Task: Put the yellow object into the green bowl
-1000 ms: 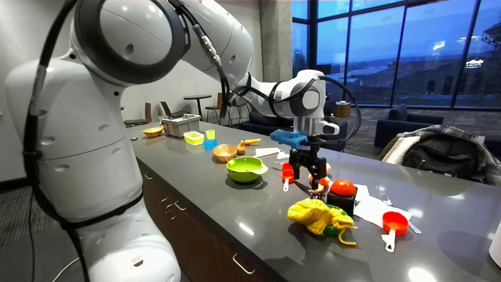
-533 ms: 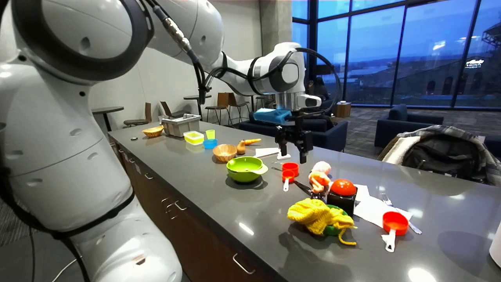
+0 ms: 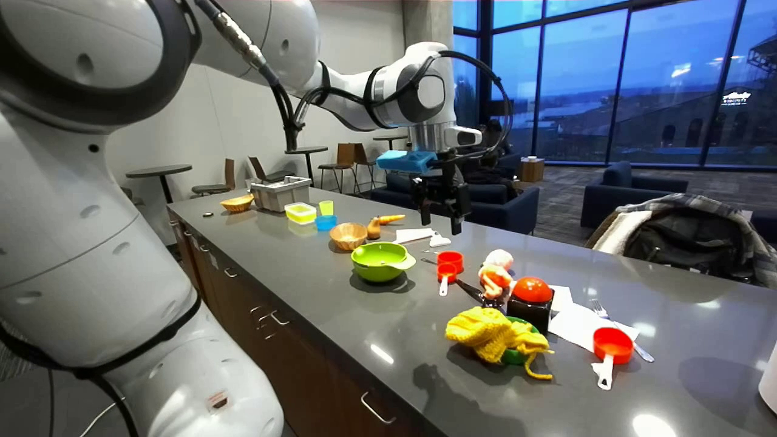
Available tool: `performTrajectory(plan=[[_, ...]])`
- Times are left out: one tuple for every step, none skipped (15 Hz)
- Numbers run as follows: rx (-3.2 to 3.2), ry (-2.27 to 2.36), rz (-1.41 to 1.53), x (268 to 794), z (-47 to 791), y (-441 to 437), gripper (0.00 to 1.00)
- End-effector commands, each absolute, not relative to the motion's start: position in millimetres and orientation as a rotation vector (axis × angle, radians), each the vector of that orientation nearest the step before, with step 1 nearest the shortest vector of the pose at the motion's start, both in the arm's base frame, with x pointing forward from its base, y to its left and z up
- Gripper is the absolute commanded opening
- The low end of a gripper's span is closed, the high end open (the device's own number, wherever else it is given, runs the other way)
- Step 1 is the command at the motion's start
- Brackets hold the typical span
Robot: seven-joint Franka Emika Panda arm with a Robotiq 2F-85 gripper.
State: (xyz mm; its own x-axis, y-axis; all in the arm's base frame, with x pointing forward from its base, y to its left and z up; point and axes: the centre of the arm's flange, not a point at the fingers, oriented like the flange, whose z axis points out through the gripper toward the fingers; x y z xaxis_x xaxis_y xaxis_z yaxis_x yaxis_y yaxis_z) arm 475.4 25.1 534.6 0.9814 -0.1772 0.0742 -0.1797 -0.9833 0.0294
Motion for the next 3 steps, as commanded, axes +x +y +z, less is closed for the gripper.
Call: performTrajectory(plan=[[3.091,-0.279,0.106,476.3,532.7,25.0,1.00],[3.091,-0.279,0.101,477.0,531.1,25.0,1.00],[3.091,-0.279,0.099,477.2,530.6,25.0,1.00]])
